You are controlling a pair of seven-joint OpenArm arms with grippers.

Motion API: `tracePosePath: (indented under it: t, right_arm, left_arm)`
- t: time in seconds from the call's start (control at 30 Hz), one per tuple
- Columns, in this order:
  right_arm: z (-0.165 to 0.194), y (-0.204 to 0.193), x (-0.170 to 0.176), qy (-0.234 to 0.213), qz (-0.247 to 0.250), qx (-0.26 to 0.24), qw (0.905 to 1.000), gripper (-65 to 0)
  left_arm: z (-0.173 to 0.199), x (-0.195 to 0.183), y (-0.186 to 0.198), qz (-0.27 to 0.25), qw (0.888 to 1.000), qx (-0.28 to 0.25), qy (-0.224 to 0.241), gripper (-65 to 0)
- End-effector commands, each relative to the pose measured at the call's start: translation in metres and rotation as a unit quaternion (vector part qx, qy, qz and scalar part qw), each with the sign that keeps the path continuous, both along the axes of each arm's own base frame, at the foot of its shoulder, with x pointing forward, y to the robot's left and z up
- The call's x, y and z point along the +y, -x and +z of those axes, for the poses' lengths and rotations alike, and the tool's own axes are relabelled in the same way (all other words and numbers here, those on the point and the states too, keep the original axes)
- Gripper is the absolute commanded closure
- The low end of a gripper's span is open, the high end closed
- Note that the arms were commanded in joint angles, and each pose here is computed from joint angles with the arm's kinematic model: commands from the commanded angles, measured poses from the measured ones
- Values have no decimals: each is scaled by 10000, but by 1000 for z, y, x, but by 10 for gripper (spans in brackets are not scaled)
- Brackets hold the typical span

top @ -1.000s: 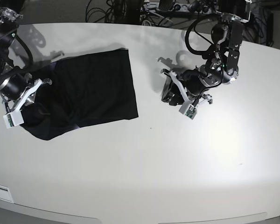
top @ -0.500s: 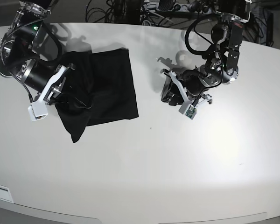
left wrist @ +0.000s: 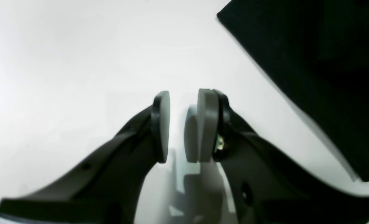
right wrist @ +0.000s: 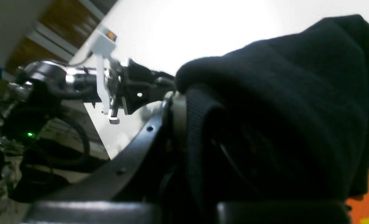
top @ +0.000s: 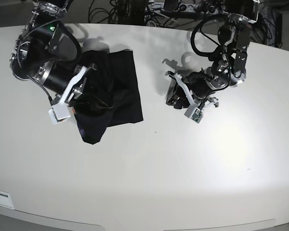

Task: Fold the T-shirt properly
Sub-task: 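Lift the strip end with the right gripper and fold it over toward the left gripper, then flip the folded bundle over with both grippers, exposing the sun print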

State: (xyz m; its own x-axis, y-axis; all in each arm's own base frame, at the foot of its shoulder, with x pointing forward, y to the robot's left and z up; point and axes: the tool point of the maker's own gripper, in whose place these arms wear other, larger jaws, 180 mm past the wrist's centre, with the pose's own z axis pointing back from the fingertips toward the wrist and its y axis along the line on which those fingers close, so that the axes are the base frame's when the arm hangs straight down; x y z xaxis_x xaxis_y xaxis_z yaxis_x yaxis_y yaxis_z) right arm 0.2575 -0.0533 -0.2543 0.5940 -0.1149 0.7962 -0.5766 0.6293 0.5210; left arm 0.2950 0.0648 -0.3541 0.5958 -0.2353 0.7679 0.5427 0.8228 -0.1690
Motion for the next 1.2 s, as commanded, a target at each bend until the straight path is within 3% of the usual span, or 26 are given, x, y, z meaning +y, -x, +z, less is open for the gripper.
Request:
tracePosePath:
  t: [0.0,0.07,0.1,0.17,0.2,0.23,0.3,0.37,0.4,0.6,0.67,0.7,0.77,0.83,0.93,1.07,1.17]
  right_arm:
    - [17,-5,6,-182,27,-320,9993,0]
    - [17,-6,13,-180,55,-348,9992,0]
    - [17,-7,15,-192,62,-357,9992,-60]
    - [20,-6,22,-234,169,-421,9987,-302]
    - [24,-4,27,-284,310,-541,9976,-379]
    - [30,0,34,-376,509,-703,9955,-394]
    - [47,15,51,-644,1182,-1088,9849,-390]
    - [60,28,64,-888,1762,-1151,9736,-390]
    - [59,30,67,-782,1923,-1156,9714,-390]
    - [72,17,63,-607,1971,-1457,9676,-389]
    - [73,14,59,-484,1990,-1511,9671,-328]
    - [72,12,56,-413,1941,-1532,9681,-248]
    - [65,-1,45,-48,1646,-1562,9739,0]
    - [57,-17,32,378,1251,-1641,9778,0]
    - [54,-41,11,948,605,-1951,9743,0]
    - [45,-63,-15,1568,64,-2102,9650,0]
    - [20,-77,-31,1776,-44,-1770,9680,0]
  left_arm:
    - [15,-3,-8,-30,9996,-254,121,-176]
    - [14,-3,-8,-28,9996,-252,118,-176]
    - [14,-3,-8,-30,9996,-253,118,-176]
    - [15,-3,-8,-30,9996,-255,118,-176]
    - [15,-2,-8,-30,9996,-255,116,-176]
    - [15,-2,-8,-30,9996,-256,117,-176]
    - [15,-3,-8,-29,9996,-259,122,-176]
    - [15,-3,-8,-29,9996,-259,123,-176]
    - [15,-3,-8,-29,9996,-258,120,-176]
    - [12,4,-10,-4,9995,-304,-86,-176]
    - [13,9,-12,31,9993,-331,-144,-173]
    - [14,12,-13,54,9992,-348,-169,-140]
    - [18,18,-16,129,9989,-406,-169,0]
    - [28,14,-15,-11,9988,-490,28,0]
    - [52,-16,2,-901,9917,-702,588,0]
    - [98,-62,40,-2122,9581,-918,1693,0]
    - [102,-86,56,-2412,9469,-787,1976,0]
